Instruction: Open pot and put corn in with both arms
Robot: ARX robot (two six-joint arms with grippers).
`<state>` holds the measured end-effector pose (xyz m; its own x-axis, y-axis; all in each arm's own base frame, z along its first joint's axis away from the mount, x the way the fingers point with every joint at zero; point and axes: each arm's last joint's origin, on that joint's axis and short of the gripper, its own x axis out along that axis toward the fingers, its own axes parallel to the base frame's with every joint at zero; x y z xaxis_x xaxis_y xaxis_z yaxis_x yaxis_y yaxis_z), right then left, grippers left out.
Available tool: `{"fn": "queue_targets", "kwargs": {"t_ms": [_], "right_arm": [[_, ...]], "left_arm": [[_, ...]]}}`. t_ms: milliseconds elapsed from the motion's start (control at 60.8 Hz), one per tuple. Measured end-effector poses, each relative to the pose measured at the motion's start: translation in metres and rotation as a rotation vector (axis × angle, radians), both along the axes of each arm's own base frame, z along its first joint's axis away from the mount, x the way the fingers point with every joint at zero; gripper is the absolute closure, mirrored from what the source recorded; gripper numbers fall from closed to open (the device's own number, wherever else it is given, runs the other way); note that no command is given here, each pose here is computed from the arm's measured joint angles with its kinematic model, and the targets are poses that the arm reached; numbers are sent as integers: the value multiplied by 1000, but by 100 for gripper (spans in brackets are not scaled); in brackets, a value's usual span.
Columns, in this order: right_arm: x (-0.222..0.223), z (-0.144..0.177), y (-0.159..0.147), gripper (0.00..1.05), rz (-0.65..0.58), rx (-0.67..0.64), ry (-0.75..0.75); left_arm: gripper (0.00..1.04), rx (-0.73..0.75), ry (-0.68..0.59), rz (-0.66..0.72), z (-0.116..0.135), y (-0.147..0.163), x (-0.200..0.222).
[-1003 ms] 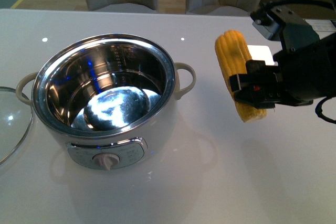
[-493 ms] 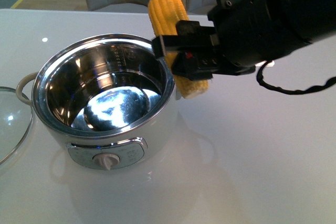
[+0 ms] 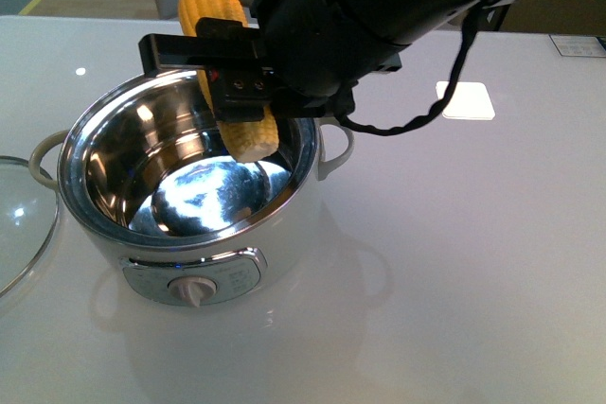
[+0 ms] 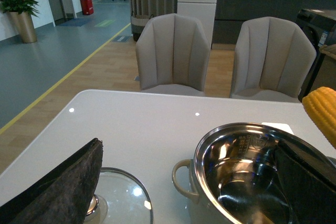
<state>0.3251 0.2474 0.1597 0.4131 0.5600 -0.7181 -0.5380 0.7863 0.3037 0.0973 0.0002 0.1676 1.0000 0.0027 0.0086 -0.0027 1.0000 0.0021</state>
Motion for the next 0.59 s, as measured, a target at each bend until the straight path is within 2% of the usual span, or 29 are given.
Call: {"fn": "queue_targets", "kwargs": {"t_ms": [592], "right_arm": [[5,-13,35,71,18,1,34]], "left_arm": [[7,0,0,0,0,0,0]]}}
